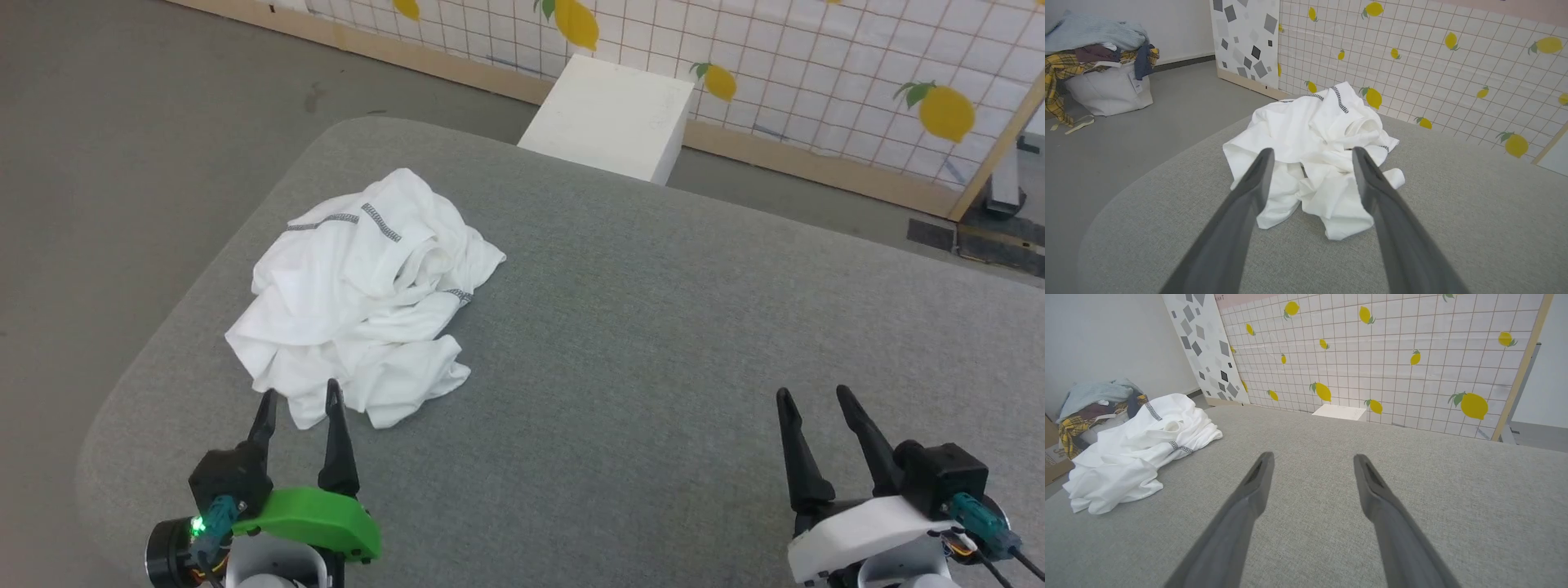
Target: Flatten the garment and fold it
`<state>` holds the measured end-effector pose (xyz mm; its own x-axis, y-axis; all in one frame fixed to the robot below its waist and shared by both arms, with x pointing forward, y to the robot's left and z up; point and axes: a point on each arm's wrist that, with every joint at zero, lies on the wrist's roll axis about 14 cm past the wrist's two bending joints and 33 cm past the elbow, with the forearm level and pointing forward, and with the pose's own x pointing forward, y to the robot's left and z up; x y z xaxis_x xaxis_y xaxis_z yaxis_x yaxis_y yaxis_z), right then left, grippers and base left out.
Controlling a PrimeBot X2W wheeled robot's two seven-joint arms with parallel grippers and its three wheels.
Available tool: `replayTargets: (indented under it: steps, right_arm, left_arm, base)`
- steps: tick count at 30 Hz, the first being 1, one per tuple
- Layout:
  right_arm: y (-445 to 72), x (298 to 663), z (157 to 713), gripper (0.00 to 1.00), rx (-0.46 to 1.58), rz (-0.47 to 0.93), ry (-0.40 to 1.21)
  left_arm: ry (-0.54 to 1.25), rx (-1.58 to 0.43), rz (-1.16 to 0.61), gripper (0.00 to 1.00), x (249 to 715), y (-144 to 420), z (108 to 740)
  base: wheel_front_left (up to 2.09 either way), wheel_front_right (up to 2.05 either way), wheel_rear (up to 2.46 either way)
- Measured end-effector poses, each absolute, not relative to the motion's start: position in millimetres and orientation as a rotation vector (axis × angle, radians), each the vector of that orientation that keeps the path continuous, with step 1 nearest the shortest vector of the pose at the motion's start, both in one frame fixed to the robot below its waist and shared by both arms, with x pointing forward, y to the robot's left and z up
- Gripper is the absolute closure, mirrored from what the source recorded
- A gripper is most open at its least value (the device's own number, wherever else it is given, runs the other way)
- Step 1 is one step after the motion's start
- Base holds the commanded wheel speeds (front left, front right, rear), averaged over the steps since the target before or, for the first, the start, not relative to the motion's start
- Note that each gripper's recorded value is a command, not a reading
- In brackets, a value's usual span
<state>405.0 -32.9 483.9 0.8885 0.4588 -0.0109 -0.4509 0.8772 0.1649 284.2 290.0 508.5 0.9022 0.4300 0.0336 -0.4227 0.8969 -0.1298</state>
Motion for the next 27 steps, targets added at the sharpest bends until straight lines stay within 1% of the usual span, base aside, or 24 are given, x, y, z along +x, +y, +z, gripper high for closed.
replayTargets:
  steps: [27]
  right_arm:
    - [-0.9, 401.9, 469.6, 0.0, 0.199, 0.556, 0.078]
  left_arm:
    - [-0.083, -0.131, 0.561, 0.0, 252.9, 311.2, 503.6]
  base:
    - [0.0, 0.0, 0.0]
